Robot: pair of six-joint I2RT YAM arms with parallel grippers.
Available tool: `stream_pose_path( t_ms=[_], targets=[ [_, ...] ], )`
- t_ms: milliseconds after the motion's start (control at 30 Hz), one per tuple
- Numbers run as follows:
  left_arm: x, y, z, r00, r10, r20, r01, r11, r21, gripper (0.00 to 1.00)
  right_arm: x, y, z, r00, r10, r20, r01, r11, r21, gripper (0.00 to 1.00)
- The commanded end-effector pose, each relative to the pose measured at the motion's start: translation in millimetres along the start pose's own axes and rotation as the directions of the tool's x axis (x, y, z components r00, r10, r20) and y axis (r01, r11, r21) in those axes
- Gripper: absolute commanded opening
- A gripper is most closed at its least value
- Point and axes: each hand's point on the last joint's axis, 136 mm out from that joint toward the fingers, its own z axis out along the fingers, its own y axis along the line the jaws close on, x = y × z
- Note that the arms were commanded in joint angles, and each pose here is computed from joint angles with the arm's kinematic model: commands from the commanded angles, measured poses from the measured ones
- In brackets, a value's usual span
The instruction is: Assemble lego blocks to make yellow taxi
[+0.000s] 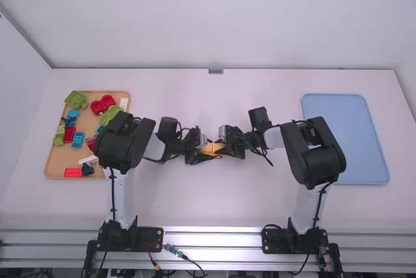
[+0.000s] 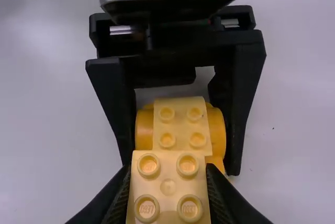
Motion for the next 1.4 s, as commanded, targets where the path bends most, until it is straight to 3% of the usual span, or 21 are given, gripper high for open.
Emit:
stream_pose_path(
  t_ms=[0, 533, 833, 1367],
  targets=[
    [5, -5, 3, 1.000, -0.007, -0.024, 0.008, 1.000, 0.016, 0.58, 2, -2, 3, 1.000, -0.014, -0.009, 0.014, 1.000, -0.002, 0.00],
    [7, -16, -3, 0.999, 0.032, 0.003, -0.032, 0.999, -0.025, 0.51, 9, -3, 10, 1.000, 0.009, -0.021, -0.009, 1.000, 0.000, 0.00],
    [14, -8, -3, 0.999, 0.004, -0.037, -0.007, 0.998, -0.067, 0.49, 10, 2, 13, 0.999, 0.025, -0.031, -0.025, 1.000, -0.017, 0.00],
    [18, -4, 2, 0.996, -0.030, -0.080, 0.029, 0.999, -0.013, 0.45, 12, 10, 16, 0.999, 0.011, -0.048, -0.013, 0.999, -0.044, 0.00]
  ],
)
